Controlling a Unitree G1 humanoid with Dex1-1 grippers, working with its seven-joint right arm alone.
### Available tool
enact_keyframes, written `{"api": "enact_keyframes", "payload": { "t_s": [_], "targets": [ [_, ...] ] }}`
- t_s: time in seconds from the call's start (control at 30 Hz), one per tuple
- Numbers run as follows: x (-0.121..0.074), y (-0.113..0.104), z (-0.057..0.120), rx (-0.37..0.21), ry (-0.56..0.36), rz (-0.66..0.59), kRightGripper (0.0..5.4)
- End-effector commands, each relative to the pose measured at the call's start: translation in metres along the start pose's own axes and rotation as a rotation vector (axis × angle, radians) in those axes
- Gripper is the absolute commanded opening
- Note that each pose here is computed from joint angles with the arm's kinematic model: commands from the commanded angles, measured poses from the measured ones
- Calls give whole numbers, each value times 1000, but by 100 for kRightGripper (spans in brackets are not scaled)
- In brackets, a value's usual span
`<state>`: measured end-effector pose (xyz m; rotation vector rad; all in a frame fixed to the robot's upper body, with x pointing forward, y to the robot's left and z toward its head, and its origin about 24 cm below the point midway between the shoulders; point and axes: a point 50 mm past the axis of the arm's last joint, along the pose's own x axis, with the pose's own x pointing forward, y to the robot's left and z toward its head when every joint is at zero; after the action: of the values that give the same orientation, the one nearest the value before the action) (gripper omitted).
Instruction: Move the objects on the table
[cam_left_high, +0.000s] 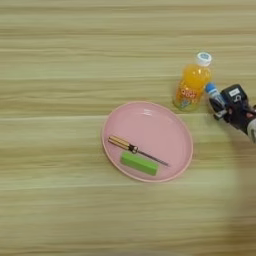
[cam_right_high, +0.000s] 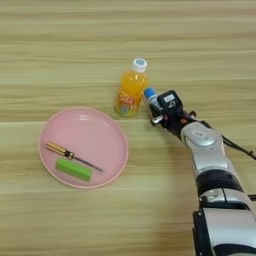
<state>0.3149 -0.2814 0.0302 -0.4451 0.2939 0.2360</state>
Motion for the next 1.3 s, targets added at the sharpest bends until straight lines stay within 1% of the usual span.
{"api": "enact_keyframes", "payload": {
  "t_s": [0.03,0.3,0.6,0.63,0.67,1.0,1.17,1.23,1.3],
  "targets": [
    [3,-28,39,-78,-118,-71,140],
    [5,-21,35,-90,-99,-24,140],
    [6,-11,31,-132,-81,52,140],
    [6,-10,31,-136,-78,58,176],
    [6,-9,30,-138,-77,61,178],
    [6,-9,30,-139,-77,61,285],
    [6,-9,31,-140,-81,55,320],
    [5,-11,32,-142,-85,50,350],
    [4,-13,33,-146,-88,46,370]
  ]
}}
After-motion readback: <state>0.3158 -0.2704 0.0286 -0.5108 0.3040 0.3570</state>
